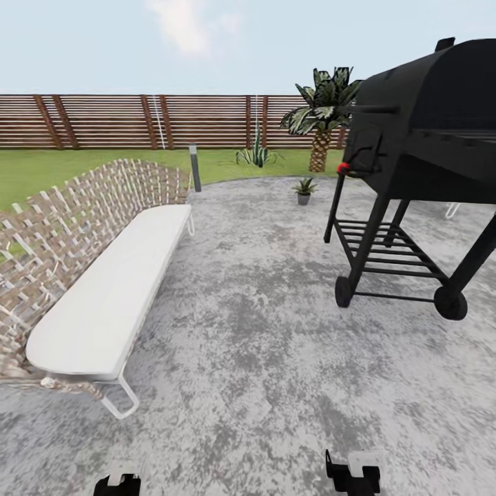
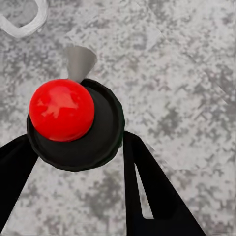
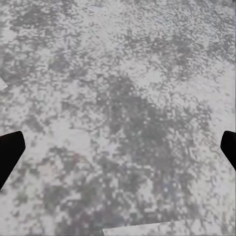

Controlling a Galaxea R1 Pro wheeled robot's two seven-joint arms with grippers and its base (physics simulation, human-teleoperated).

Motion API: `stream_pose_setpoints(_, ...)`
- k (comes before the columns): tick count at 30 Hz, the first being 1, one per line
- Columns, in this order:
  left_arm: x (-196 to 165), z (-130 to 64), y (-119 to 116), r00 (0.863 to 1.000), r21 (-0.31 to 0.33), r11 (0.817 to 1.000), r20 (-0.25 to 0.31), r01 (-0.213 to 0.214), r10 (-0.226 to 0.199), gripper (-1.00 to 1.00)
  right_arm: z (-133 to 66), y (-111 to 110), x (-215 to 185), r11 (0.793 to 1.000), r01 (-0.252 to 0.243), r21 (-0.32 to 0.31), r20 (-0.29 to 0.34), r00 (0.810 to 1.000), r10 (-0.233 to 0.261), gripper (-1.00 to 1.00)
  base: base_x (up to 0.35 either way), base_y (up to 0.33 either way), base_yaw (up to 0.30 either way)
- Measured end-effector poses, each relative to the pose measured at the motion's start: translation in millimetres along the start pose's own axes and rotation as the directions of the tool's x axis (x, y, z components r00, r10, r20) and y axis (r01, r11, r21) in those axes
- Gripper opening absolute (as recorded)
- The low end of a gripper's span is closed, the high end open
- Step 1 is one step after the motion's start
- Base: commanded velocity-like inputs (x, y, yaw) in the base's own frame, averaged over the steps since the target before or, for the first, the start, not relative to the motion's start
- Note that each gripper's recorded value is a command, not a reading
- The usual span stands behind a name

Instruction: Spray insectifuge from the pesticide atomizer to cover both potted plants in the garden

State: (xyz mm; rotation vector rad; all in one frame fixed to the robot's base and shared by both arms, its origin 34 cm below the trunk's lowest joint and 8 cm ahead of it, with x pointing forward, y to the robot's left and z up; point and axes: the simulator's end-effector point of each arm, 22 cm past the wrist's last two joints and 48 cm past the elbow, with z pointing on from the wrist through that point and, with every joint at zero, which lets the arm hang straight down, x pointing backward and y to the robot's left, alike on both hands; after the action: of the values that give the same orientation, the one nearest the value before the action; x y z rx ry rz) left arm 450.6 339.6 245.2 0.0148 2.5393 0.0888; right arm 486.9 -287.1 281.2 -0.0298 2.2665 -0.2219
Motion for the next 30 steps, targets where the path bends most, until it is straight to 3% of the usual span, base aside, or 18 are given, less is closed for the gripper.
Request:
stream_pose_setpoints(10, 1.7, -0.4, -0.5, 1.000, 0.002, 1.000, -0.003, -0.001, 0.001, -1.00, 0.0, -0.1, 0.0, 1.000, 0.000, 0.000, 0.000, 1.000, 0.000, 1.00, 0.336, 0.028, -0.233)
stream_pose_setpoints(30, 1.9, -0.5, -0.2, 1.000, 0.001, 1.000, -0.003, -0.001, 0.001, -1.00, 0.0, 0.0, 0.0, 1.000, 0.000, 0.000, 0.000, 1.000, 0.000, 1.00, 0.340, -0.004, -0.004)
